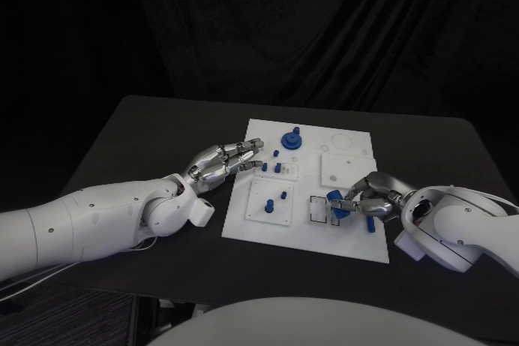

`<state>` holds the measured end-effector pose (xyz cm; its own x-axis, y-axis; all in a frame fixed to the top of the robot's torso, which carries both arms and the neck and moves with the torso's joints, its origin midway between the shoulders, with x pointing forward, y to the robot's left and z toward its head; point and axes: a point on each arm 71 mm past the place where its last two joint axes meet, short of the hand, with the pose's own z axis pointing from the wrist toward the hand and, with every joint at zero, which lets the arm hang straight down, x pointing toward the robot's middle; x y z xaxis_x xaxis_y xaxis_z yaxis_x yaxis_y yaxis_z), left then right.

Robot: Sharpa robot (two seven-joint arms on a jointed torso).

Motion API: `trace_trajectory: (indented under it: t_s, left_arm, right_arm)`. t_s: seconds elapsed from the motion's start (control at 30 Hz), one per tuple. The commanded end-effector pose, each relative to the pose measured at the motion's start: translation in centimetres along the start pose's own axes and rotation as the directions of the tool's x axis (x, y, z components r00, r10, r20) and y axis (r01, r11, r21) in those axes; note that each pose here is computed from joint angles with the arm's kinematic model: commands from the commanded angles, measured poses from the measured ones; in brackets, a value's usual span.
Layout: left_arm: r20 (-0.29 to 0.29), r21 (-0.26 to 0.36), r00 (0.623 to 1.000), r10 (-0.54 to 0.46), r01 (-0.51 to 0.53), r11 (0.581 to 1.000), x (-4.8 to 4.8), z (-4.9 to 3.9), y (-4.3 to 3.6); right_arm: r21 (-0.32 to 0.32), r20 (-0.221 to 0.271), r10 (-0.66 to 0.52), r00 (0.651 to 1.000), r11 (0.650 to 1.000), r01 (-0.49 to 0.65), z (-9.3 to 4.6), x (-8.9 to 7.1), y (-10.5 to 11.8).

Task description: Assemble the parts on the task board

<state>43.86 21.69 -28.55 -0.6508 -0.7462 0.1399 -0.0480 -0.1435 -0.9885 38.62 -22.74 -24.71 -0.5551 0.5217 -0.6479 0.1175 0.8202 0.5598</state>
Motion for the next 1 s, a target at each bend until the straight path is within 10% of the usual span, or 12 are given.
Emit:
trace_trajectory:
  t_s: [0.03,1.0]
  left_arm:
    - [-0.012,0.015,1.000,-0.013,0.013,1.000,0.20,0.06,-0.05]
    - [-0.017,0.009,1.000,-0.015,0.015,1.000,0.23,0.24,0.09]
  right_arm:
    - [0.009,-0.023,0.015,1.000,1.000,-0.015,0.3,0.2,0.1]
    - [0.013,-0.123,-0.017,0.992,1.000,0.019,1.8,1.6,1.1]
